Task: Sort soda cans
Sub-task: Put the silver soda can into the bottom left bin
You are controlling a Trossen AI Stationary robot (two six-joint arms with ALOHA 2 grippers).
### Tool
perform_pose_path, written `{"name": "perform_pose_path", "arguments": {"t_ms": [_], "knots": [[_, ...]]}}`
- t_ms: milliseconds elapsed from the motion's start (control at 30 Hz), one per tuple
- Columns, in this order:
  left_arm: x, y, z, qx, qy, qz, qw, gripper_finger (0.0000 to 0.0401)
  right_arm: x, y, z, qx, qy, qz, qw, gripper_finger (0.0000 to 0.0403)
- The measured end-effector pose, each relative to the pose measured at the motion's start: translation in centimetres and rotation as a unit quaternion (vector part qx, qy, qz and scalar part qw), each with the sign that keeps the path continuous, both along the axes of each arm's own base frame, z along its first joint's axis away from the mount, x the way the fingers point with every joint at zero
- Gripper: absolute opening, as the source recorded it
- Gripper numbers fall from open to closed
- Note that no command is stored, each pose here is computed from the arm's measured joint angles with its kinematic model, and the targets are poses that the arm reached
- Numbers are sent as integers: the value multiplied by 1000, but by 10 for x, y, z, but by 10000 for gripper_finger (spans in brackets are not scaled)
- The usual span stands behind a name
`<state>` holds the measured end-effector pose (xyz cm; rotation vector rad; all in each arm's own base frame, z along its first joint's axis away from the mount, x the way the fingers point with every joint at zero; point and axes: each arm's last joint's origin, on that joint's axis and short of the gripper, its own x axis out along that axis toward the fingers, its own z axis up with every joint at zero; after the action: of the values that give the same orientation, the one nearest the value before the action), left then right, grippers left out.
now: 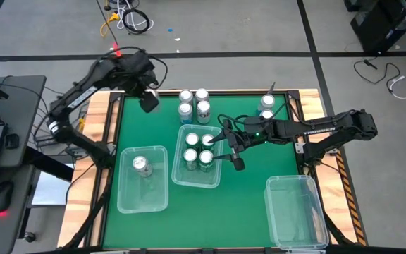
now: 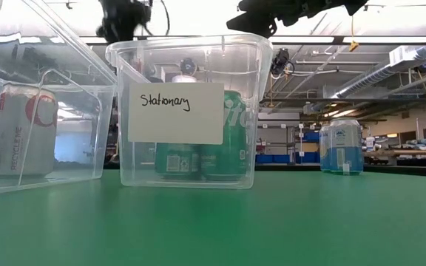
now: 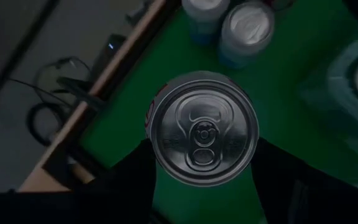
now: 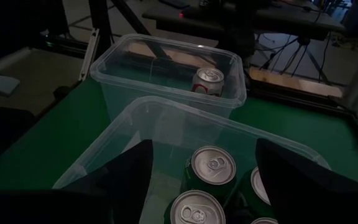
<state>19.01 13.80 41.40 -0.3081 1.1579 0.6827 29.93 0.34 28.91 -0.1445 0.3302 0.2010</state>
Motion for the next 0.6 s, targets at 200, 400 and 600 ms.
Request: {"name": "perform_pose_path", "arguments": {"t_ms": [200, 400, 600], "knots": [[-15, -43, 40, 33, -67, -13, 997, 218, 0, 0, 0, 0, -1, 0, 1000, 272], [-29, -77, 56, 38, -116, -57, 991, 217, 0, 0, 0, 0, -1, 0, 1000, 270], [-30, -104, 59, 4, -144, -115, 983, 217, 0, 0, 0, 0, -1, 0, 1000, 272]]}}
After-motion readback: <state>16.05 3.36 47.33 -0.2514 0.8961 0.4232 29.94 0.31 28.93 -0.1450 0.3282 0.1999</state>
